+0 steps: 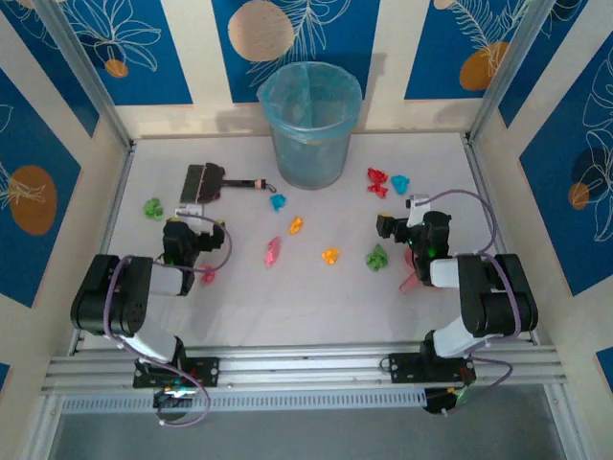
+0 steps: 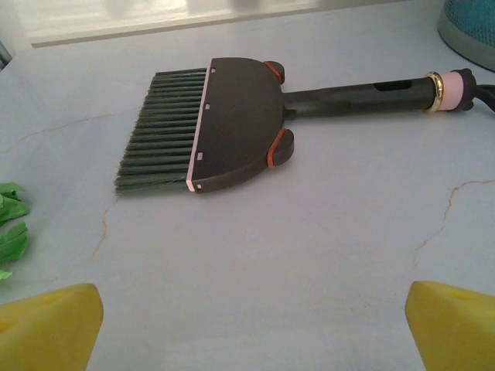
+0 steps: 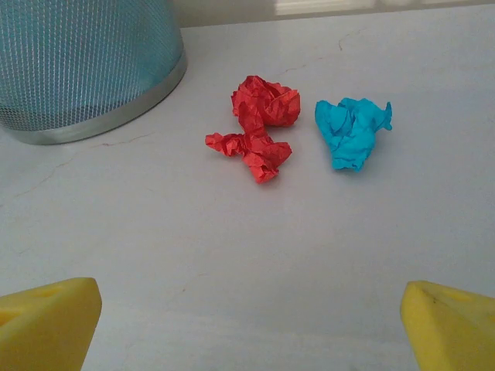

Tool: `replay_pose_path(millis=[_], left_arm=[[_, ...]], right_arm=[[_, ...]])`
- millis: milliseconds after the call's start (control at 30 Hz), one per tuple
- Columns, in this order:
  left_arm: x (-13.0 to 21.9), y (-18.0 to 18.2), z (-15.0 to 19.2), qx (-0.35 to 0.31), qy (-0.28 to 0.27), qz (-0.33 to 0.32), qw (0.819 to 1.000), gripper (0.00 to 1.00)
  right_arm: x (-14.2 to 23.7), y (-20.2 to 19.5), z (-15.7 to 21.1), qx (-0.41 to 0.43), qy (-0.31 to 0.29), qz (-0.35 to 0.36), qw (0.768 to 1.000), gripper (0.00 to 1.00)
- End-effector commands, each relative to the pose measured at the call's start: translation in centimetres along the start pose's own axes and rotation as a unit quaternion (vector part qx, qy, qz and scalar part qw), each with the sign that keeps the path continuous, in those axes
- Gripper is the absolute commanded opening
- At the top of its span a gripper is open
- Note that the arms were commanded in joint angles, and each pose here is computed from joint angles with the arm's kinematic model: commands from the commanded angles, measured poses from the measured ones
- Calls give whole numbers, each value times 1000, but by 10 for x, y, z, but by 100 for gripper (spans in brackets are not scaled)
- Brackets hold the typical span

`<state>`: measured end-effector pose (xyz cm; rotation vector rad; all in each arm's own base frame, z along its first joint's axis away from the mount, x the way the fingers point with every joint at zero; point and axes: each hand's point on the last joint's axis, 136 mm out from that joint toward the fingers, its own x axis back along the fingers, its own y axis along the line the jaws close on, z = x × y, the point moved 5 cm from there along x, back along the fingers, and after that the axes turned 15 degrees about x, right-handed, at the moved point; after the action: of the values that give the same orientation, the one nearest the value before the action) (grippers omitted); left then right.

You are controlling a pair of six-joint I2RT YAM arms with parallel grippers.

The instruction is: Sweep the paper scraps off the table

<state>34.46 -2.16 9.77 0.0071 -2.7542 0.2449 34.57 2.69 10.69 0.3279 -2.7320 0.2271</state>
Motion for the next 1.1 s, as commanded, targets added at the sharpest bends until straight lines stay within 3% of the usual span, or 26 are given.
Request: replay_pose_path(millis=[0,1067], left_arm=[[0,-4,-10,-10,-14,15,1000,100],[0,-4,-10,-10,-15,15,1000,100]], right_arm=[[-1,-1,-6,7,-10,-4,1000,99],[-1,-2,-6,-2,-11,-14,1000,99]])
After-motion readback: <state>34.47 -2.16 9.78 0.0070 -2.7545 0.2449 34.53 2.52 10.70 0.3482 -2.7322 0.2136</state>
